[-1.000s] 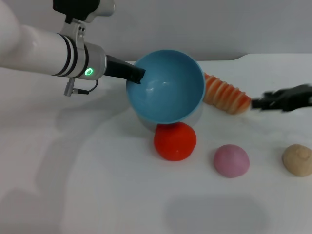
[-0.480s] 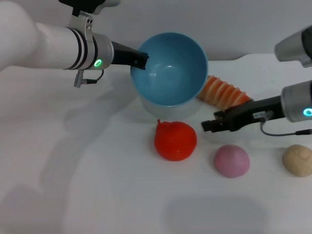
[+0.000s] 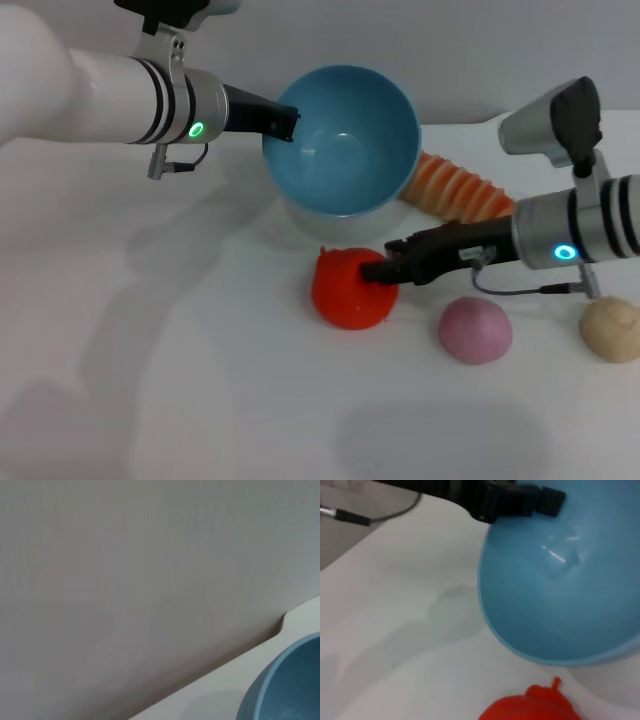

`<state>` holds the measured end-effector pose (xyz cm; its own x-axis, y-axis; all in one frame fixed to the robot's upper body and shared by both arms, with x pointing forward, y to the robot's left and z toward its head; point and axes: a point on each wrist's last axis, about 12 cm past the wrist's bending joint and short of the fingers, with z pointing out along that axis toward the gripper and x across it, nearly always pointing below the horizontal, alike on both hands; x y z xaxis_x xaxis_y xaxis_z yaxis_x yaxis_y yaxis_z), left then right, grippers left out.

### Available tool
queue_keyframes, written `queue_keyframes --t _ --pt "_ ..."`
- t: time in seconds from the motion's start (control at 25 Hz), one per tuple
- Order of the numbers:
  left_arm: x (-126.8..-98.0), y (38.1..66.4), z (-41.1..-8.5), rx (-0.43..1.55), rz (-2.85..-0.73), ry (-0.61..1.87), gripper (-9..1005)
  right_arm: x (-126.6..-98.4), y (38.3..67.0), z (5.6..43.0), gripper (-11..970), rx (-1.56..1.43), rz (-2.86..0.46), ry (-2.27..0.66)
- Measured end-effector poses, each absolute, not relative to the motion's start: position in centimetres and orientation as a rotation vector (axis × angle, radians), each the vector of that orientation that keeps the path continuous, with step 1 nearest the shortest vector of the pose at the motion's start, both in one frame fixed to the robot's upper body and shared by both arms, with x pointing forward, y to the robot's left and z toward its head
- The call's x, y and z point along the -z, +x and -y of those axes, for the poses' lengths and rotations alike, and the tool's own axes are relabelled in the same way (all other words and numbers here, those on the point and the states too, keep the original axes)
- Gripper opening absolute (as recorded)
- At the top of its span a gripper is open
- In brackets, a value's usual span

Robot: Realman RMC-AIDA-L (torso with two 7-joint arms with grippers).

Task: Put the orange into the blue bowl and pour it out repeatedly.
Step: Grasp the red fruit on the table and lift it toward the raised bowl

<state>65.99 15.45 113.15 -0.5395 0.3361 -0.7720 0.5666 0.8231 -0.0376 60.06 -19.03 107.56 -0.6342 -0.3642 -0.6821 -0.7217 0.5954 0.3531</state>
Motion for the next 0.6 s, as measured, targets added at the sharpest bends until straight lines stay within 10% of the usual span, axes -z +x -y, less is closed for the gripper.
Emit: queue_keyframes --t 0.6 --pt "-112.8 65.9 -15.6 0.356 -2.189 0.645 0 -106.4 59.4 18.6 301 -0.845 -2.254 -0.867"
